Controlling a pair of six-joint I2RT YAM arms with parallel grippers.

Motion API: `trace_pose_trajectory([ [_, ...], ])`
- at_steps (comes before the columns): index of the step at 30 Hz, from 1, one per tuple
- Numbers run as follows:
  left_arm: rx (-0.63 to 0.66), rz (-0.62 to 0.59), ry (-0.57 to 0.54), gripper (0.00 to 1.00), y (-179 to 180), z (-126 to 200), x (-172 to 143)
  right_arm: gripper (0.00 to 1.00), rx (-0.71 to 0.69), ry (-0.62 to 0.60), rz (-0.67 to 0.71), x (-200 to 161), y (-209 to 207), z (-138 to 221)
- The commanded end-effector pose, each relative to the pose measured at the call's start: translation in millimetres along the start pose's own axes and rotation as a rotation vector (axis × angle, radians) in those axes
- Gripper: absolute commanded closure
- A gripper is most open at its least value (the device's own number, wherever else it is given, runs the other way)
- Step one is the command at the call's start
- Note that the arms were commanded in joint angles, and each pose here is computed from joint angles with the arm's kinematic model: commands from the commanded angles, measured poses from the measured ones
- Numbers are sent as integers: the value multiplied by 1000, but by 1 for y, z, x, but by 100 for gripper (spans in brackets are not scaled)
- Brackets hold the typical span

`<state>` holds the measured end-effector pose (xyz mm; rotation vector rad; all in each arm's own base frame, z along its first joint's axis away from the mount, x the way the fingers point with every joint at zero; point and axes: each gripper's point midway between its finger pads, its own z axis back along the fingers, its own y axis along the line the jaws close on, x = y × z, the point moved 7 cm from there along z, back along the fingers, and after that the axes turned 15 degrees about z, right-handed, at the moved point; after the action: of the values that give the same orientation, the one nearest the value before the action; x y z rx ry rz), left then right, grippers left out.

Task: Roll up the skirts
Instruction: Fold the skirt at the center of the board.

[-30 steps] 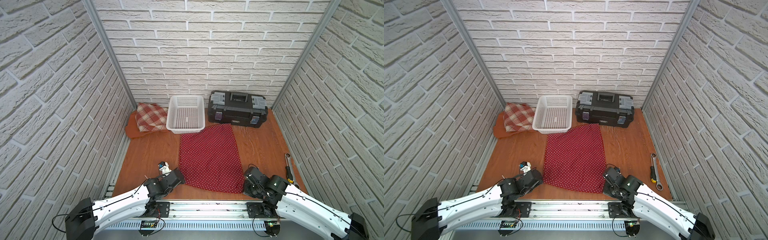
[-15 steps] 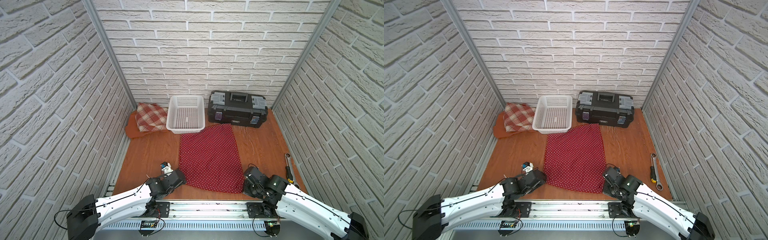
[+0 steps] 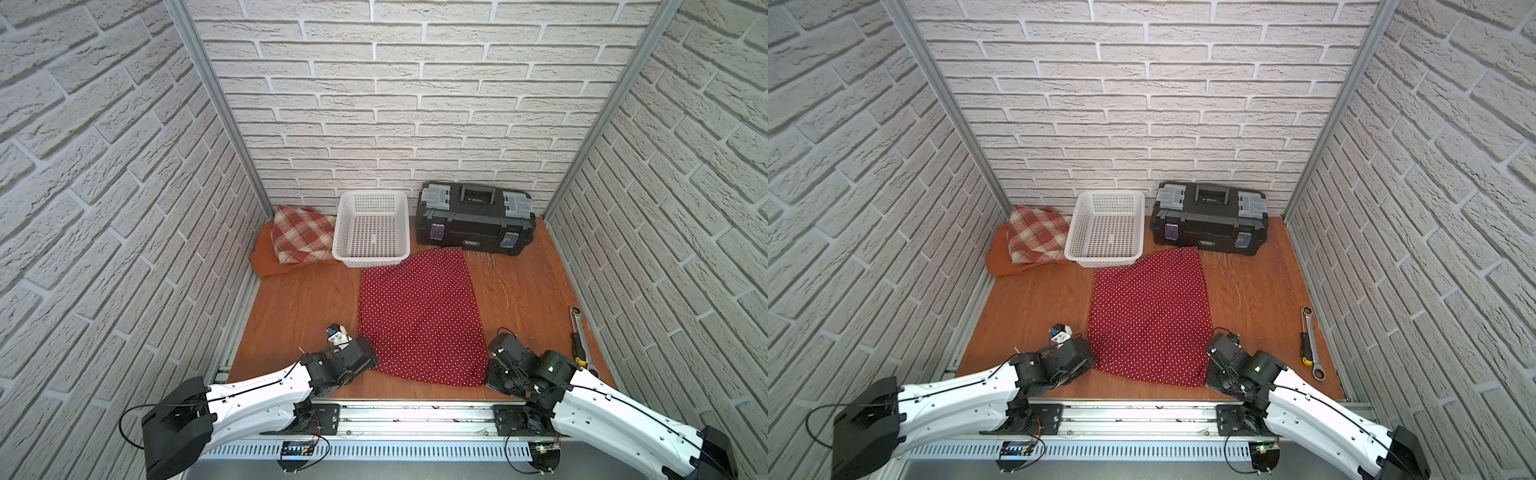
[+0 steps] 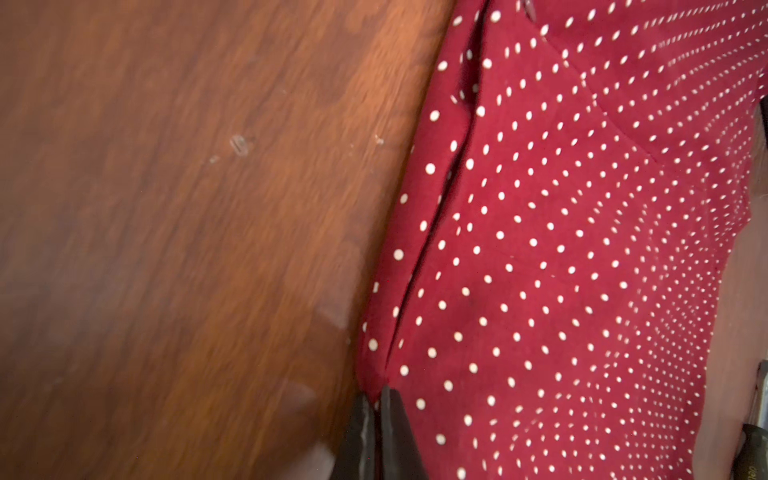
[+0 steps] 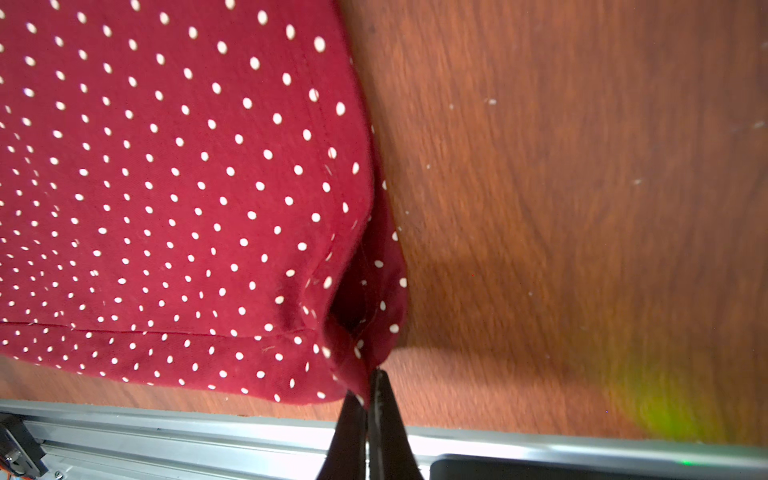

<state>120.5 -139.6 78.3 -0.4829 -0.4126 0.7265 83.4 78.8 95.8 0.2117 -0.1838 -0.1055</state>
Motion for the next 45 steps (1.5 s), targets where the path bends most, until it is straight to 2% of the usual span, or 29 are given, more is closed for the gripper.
trace_pose_trajectory([
  [1, 16, -29, -6, 100, 5, 3, 1, 97, -13, -18, 16, 1, -2, -1],
  [8, -35, -47, -44, 100, -6, 17, 11, 97, -7, -66, 49, 11, 6, 19],
  [14, -82, -63, -71, 100, -25, 25, 25, 97, -1, -166, 127, 37, 27, 43],
  [19, -128, -50, -83, 100, -43, 24, 42, 98, -3, -292, 191, 69, 50, 61],
  [26, -193, -48, -84, 100, -78, 16, 64, 98, -65, -406, 291, 122, 78, 80],
  [32, -222, -46, -76, 100, -102, 4, 87, 98, -97, -442, 275, 175, 87, 73],
  [38, -253, -37, -129, 100, -120, -2, 118, 98, -126, -460, 229, 226, 80, 61],
  [45, -276, -29, -125, 100, -139, -36, 143, 98, -107, -424, 177, 279, 76, 32],
])
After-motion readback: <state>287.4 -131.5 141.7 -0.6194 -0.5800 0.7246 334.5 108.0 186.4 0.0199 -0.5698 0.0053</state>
